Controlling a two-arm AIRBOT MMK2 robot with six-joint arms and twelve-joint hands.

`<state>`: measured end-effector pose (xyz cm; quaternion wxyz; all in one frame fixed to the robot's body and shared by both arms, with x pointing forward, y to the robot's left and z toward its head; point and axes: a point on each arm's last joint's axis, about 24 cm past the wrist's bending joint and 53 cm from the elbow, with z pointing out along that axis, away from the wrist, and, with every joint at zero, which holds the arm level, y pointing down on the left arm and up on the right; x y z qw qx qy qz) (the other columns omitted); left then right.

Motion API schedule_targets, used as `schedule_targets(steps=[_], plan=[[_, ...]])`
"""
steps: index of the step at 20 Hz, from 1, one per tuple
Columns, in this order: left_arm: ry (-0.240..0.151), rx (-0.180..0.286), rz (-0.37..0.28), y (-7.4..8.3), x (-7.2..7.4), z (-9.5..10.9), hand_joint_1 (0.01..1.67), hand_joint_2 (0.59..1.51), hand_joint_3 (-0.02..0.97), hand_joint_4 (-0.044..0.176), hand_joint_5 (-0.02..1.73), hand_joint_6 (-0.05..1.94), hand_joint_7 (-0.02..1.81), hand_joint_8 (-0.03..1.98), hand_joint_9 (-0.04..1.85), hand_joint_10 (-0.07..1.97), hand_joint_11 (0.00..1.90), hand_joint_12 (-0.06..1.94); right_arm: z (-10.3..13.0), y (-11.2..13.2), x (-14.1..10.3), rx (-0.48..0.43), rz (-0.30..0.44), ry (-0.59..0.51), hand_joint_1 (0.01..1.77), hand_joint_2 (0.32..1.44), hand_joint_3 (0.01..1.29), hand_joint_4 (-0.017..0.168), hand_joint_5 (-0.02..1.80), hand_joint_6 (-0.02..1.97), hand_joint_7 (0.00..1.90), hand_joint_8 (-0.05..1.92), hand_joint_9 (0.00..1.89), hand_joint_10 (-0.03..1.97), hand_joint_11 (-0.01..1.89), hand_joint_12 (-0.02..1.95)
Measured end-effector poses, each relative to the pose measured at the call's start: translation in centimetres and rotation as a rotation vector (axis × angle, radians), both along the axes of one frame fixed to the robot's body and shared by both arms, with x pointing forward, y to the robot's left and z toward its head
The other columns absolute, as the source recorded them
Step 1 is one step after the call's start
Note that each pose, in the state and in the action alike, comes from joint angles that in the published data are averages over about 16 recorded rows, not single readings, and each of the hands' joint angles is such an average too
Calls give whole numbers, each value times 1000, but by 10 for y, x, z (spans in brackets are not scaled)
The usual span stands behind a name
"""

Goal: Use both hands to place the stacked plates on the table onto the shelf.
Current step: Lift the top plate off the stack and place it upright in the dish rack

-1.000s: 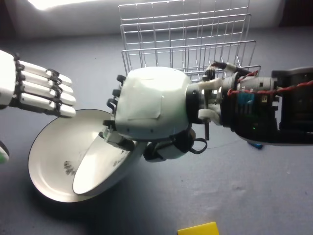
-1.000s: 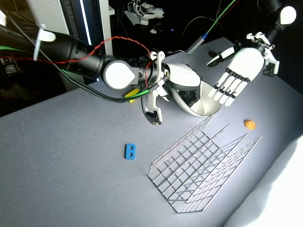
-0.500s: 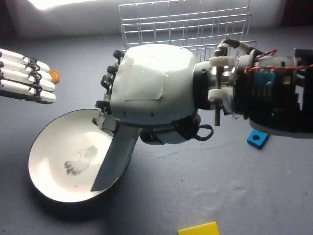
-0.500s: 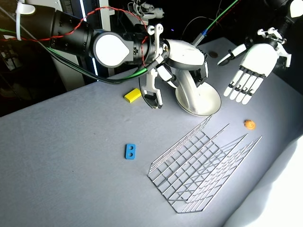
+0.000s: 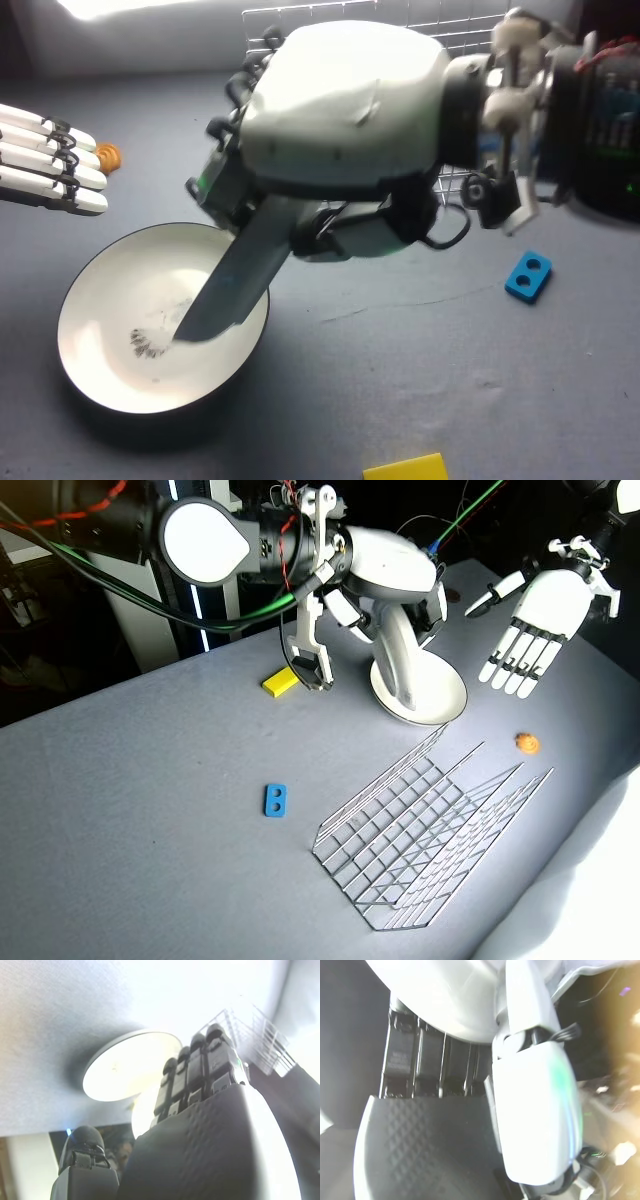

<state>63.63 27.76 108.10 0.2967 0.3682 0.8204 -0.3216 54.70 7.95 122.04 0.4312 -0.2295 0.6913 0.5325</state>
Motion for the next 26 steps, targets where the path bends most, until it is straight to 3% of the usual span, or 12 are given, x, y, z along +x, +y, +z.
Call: schedule_targets(steps=[12, 26], plan=[[41, 49, -58, 5, -19, -16, 13, 1075, 21, 1, 21, 8, 16, -8, 19, 11, 15, 10, 50, -41, 33, 199, -97, 298, 1358, 1001, 15, -8, 914, 908, 1059, 805, 1029, 1060, 851, 1239], [62, 108, -139, 7, -39, -36, 13, 1080, 21, 1, 21, 8, 14, -8, 18, 11, 14, 10, 63, -128, 106, 329, -327, 413, 1370, 1001, 14, -8, 909, 907, 1053, 822, 1018, 1067, 824, 1230]])
